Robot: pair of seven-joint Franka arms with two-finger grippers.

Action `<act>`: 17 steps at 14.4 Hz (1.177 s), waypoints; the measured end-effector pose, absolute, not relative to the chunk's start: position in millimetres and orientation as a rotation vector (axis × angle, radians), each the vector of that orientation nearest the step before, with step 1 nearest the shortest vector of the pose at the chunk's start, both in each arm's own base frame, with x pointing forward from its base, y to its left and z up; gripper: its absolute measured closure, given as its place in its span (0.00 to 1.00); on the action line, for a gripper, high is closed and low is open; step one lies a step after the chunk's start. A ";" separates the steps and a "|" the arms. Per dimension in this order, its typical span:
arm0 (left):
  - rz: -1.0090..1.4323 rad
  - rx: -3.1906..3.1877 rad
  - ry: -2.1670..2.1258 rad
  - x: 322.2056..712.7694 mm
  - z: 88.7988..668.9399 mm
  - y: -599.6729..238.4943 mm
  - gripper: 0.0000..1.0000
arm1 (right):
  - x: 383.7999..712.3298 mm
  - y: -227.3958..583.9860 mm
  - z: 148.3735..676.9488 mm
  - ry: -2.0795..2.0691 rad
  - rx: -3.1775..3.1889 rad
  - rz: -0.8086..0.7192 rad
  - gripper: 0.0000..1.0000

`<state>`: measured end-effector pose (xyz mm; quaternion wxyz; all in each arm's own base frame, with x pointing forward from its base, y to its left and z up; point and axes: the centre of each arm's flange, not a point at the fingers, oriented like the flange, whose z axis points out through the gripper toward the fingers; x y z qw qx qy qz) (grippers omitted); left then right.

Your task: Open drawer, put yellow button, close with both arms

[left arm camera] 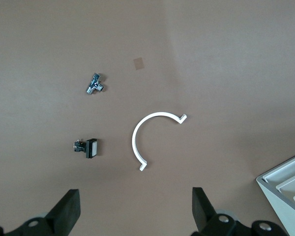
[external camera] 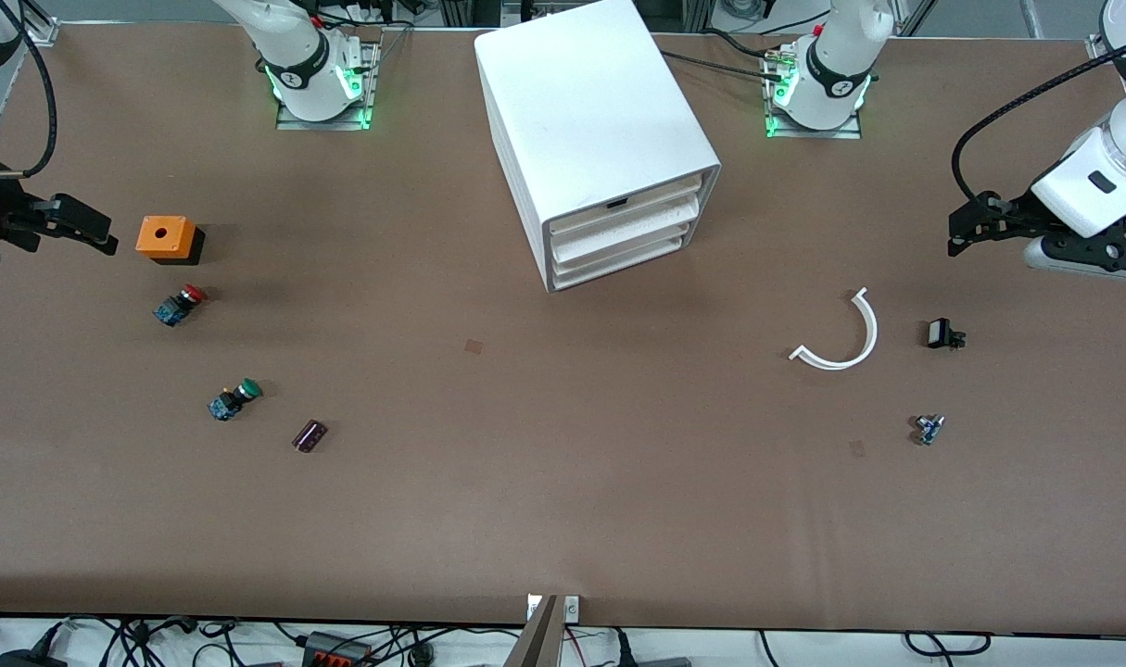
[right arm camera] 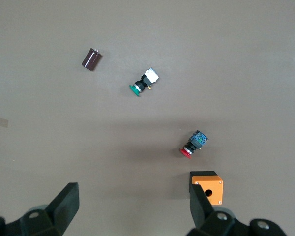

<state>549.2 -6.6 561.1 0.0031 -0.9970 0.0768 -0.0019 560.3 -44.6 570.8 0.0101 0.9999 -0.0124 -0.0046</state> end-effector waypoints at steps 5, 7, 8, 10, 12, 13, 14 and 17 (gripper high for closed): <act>-0.018 -3.125 0.251 549.8 564.8 -10.3 0.00 | 560.2 -45.1 570.6 -0.040 3.121 -0.015 0.00; -0.018 -3.124 0.254 549.8 564.8 -11.5 0.00 | 560.2 -45.1 570.6 -0.040 3.121 -0.015 0.00; -0.018 -3.124 0.255 549.7 564.8 -11.7 0.00 | 560.2 -45.1 570.6 -0.040 3.121 -0.015 0.00; -0.018 -3.124 0.255 549.7 564.8 -11.7 0.00 | 560.2 -45.1 570.6 -0.040 3.121 -0.015 0.00; -0.018 -3.124 0.255 549.7 564.8 -11.7 0.00 | 560.2 -45.1 570.6 -0.040 3.121 -0.015 0.00; -0.018 -3.124 0.255 549.7 564.8 -11.7 0.00 | 560.2 -45.1 570.6 -0.040 3.121 -0.015 0.00; -0.018 -3.124 0.255 549.7 564.8 -11.7 0.00 | 560.2 -45.1 570.6 -0.040 3.121 -0.015 0.00; -0.018 -3.124 0.255 549.7 564.8 -11.7 0.00 | 560.2 -45.1 570.6 -0.040 3.121 -0.015 0.00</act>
